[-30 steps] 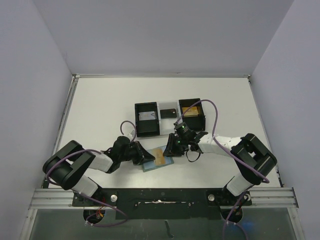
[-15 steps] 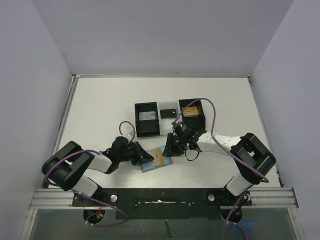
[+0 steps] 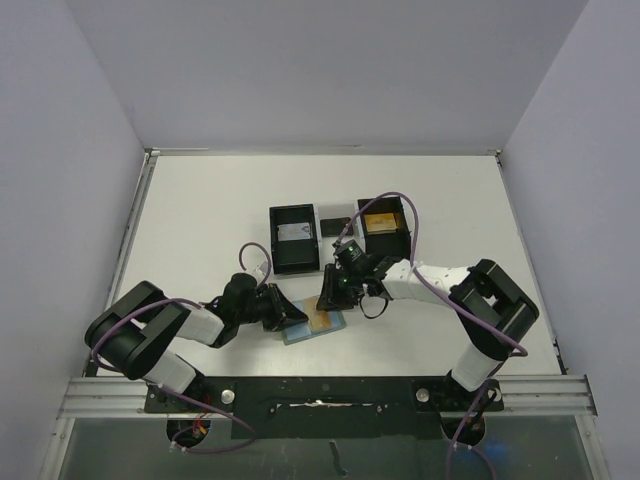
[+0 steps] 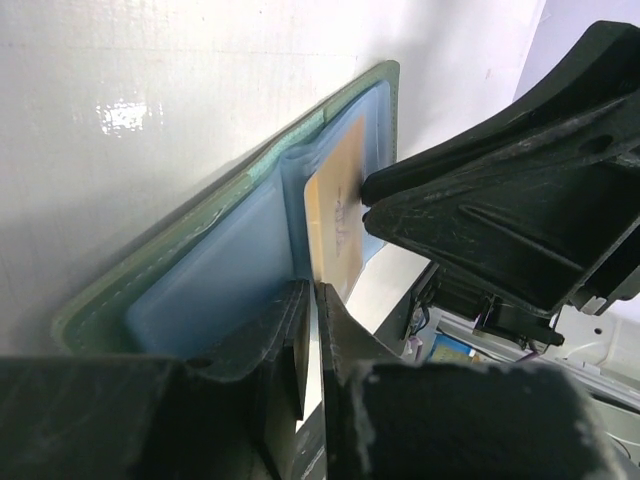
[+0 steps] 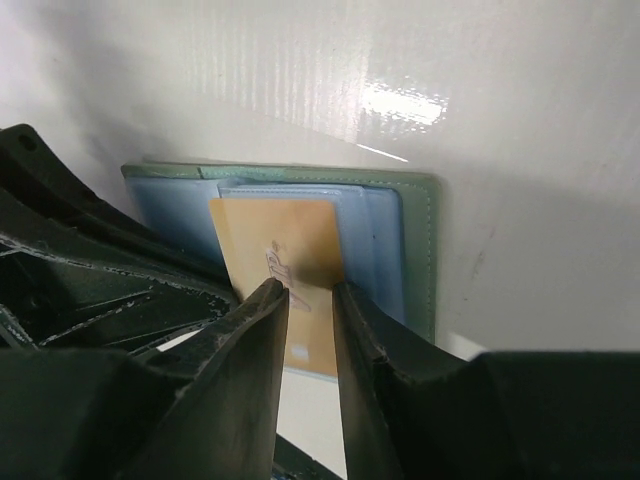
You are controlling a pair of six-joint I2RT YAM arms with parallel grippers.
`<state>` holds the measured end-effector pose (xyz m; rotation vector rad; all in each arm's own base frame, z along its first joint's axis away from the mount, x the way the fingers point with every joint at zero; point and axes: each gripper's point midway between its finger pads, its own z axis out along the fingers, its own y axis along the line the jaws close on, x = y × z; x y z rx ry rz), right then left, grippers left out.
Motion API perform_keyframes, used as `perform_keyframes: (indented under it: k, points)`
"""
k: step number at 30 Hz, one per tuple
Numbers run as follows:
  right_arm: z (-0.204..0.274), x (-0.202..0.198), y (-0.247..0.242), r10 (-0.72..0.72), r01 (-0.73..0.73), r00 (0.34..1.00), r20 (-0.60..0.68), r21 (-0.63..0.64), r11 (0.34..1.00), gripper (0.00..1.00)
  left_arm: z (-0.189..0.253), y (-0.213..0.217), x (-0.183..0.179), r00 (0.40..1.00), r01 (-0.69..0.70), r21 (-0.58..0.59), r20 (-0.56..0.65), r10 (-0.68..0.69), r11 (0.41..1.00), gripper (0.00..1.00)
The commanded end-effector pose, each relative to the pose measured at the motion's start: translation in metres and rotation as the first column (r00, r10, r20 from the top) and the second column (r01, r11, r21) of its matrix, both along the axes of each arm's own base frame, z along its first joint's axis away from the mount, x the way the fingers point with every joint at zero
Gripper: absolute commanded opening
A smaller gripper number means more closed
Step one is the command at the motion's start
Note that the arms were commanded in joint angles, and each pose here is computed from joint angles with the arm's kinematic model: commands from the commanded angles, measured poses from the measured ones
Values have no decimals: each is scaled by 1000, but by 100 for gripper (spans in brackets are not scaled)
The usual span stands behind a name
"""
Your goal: Take the credit cards out of the card holder
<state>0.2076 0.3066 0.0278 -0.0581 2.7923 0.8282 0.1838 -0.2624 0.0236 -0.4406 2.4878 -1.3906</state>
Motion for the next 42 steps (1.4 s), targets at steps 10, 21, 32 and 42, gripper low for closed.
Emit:
perform_keyframes:
  k: [10, 21, 32, 42]
  points:
    - [-4, 3, -21, -24, 28, 999, 35, -109, 994, 29, 11, -9, 11, 999, 13, -44, 52, -11, 999, 19]
    - [-17, -6, -22, -30, 29, 1000, -9, -105, 994, 29, 13, -26, 10, 999, 37, -90, 40, -33, 995, 22]
    - [-27, -7, -34, -76, 72, 997, -30, -127, 989, 29, 11, -14, 5, 999, -25, -93, 26, 28, 995, 0]
    - [-31, -8, -39, -90, 84, 995, -40, -133, 988, 28, 6, -2, 1, 999, -32, -43, 26, 33, 999, 0]
